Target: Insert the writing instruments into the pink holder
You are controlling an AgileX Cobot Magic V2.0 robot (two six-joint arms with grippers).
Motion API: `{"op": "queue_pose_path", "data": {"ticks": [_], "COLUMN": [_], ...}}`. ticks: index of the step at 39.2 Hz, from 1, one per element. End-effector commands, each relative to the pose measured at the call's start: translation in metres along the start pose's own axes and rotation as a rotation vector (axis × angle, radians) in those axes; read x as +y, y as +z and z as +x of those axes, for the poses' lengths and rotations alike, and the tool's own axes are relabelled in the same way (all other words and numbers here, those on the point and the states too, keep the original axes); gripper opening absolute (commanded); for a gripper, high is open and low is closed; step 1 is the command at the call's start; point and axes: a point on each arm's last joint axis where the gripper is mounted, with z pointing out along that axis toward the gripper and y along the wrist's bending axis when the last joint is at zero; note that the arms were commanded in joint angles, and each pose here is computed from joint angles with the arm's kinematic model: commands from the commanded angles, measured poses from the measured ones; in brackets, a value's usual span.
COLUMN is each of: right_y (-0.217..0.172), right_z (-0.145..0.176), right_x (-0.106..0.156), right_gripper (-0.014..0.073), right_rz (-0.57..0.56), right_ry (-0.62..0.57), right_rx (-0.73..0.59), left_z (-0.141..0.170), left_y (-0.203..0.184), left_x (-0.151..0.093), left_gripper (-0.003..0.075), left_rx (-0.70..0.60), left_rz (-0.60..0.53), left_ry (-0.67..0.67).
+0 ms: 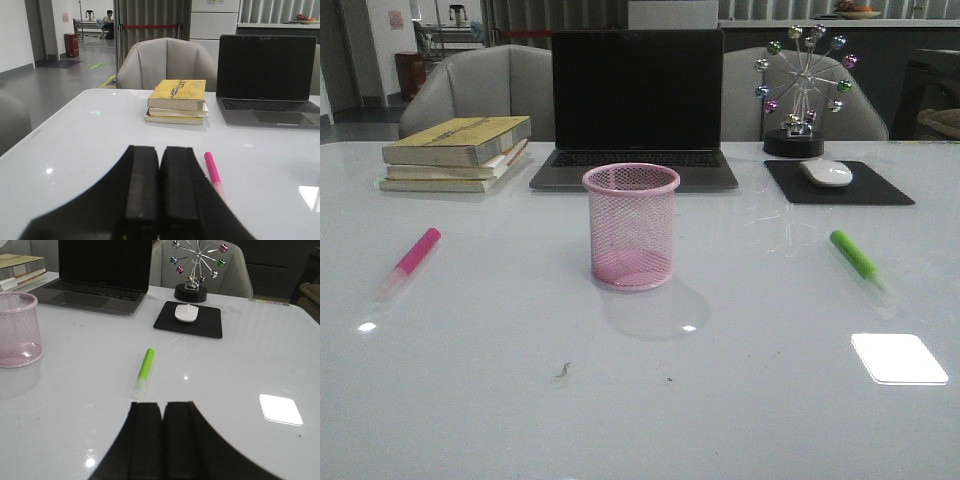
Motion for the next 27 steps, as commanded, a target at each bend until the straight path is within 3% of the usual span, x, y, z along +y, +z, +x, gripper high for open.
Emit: {"op": "queue_pose_path", "data": {"ticks": [1,7,13,21,27], "right_y": [-0.002,-0.003,-0.005,-0.012,-0.022], "right_z": [-0.010,-0.015,-0.024,-0.045,-0.072], "right_x": [-0.001,-0.002,-0.004,-0.007,-0.004], "right_gripper": [0.0028,0.0028,0.0028,0.0028,0.0029], "right_rz": [0.013,0.016,0.018,0.033,0.004], "right_ry": [-0.016,0.018,0.192,0.197,0.171], "right_rx": [-0.117,-0.175,-0.279,-0.412,-0.406], "left_z": [-0.007,-0.010,-0.015,-0.037,-0.062], "left_y": [-0.002,-0.002,-0.003,-0.008,-0.014], "left_x": [0.000,0.001,0.001,0.000,-0.002], "left_gripper": [0.0092,0.0092,0.0092,0.0092,0.0092], "left_rx": [-0.102,-0.129,-0.163,-0.231,-0.306], "left_rz": [-0.003,-0.004,-0.005,-0.003,-0.007], "left_ry": [-0.016,-0.016,-0.036,0.009,0.105]}}
